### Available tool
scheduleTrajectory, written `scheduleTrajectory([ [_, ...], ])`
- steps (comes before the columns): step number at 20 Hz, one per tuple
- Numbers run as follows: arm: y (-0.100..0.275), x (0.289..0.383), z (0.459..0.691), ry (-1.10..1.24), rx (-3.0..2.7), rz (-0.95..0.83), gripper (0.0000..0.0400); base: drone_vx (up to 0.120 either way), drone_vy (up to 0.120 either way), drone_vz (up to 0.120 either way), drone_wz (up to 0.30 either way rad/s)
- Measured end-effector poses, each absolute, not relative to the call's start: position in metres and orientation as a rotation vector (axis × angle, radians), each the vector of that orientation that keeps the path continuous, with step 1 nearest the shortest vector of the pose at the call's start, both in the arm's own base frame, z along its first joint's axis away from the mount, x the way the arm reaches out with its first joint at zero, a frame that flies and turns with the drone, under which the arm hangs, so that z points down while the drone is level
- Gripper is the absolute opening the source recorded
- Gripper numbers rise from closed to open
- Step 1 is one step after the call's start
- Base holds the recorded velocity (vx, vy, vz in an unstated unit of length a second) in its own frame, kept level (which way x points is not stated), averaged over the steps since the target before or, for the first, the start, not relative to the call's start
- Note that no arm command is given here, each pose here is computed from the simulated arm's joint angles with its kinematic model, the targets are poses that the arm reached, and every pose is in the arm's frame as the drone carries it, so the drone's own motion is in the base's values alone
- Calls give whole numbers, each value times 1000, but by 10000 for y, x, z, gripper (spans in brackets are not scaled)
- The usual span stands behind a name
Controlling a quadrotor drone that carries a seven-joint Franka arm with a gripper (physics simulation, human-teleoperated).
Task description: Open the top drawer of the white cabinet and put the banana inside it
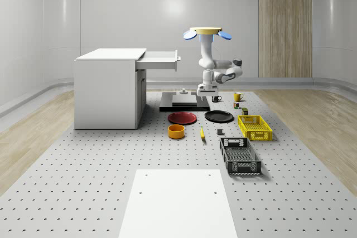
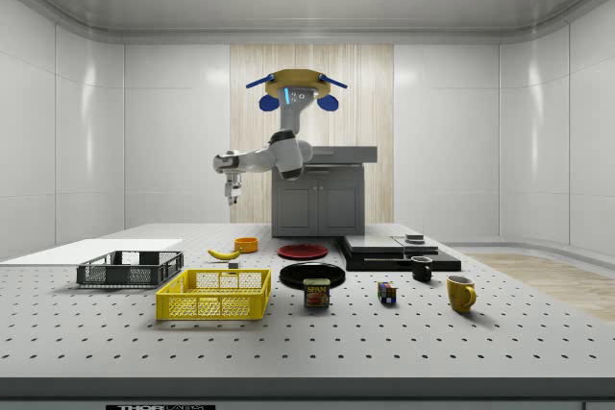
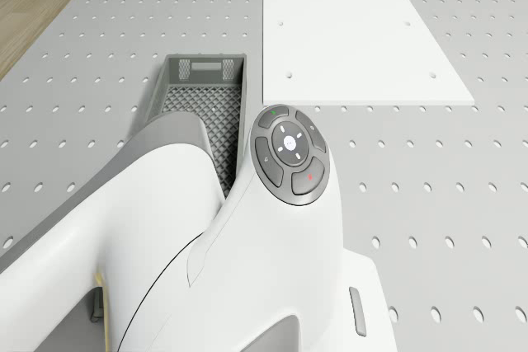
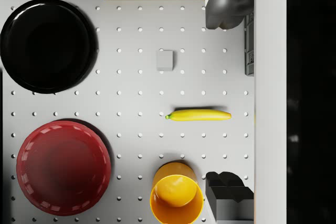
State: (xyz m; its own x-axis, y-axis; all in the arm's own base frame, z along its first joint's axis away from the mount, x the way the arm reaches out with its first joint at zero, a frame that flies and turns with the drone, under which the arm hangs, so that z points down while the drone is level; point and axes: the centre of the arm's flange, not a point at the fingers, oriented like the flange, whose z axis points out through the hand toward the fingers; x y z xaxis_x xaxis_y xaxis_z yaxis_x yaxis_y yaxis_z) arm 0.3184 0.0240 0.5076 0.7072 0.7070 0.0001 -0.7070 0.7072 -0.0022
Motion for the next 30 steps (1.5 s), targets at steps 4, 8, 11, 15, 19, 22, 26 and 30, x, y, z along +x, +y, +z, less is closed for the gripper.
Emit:
scheduleTrajectory([
  [4, 240, 3184, 5076, -1, -2, 785, 400, 120, 0, -120, 0],
  [8, 240, 3184, 5076, -1, -2, 785, 400, 110, 0, -120, 0],
  [11, 240, 3184, 5076, -1, -2, 785, 400, 0, 0, -120, 0],
  [15, 240, 3184, 5076, -1, -2, 785, 400, 0, 0, -120, 0],
  [19, 240, 3184, 5076, -1, -2, 785, 400, 0, 0, -120, 0],
  [22, 240, 3184, 5076, -1, -2, 785, 400, 0, 0, -120, 0],
  [26, 240, 3184, 5076, -1, -2, 785, 400, 0, 0, -120, 0],
  [30, 240, 3184, 5076, -1, -2, 785, 400, 0, 0, -120, 0],
])
